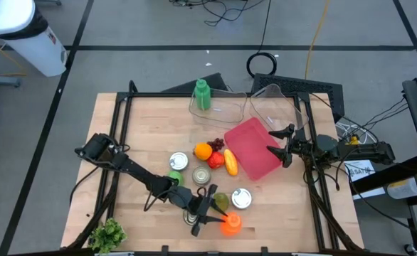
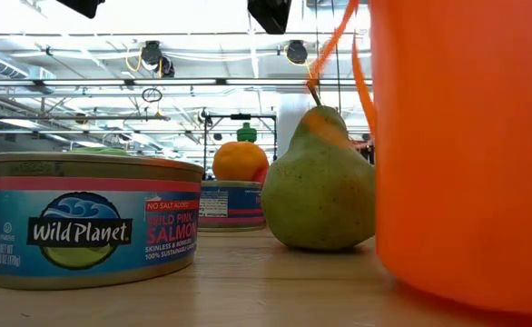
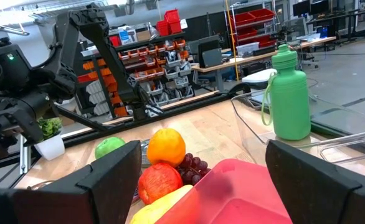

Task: Pick & Place Food Item
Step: Put the orange water bottle into the left transparent bin

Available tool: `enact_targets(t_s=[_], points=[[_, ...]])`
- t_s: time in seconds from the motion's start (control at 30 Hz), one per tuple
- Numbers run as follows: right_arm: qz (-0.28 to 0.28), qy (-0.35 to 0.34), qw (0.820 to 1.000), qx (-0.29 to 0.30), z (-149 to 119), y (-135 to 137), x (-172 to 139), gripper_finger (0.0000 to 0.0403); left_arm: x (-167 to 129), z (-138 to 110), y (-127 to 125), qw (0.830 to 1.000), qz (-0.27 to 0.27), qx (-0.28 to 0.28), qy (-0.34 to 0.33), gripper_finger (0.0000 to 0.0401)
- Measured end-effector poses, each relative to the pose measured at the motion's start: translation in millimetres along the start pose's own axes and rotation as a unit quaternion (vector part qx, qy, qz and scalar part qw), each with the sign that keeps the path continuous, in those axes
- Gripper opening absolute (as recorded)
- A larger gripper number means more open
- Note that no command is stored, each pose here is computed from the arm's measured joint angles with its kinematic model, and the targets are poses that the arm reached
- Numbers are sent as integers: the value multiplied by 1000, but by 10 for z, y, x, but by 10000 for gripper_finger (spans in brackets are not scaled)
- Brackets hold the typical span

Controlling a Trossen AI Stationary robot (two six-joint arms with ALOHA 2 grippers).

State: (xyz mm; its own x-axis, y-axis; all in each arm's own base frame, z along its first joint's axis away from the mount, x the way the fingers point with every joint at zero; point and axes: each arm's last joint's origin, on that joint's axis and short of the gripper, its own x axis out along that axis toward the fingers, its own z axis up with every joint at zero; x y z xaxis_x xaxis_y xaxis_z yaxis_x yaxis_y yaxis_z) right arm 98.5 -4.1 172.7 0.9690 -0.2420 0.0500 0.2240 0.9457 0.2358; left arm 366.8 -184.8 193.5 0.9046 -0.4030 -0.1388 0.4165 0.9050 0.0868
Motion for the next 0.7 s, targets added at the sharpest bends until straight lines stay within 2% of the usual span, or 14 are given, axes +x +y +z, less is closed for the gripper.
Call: enact_targets(t_s=[0.17, 0.3, 0.47, 0.7], points=[[0, 0, 1000, 0, -1, 0, 0, 327, 1, -6, 30, 1000, 13, -9, 3, 98], [0, 0, 1000, 0, 0, 0, 0, 325, -1, -15, 71, 998, 61, -19, 9, 123], [0, 0, 1000, 0, 0, 0, 0, 327, -7, -19, 98, 993, 113, -24, 13, 177], [0, 0, 1000, 0, -1, 0, 0, 327, -8, -18, 96, 993, 113, -13, 15, 255]])
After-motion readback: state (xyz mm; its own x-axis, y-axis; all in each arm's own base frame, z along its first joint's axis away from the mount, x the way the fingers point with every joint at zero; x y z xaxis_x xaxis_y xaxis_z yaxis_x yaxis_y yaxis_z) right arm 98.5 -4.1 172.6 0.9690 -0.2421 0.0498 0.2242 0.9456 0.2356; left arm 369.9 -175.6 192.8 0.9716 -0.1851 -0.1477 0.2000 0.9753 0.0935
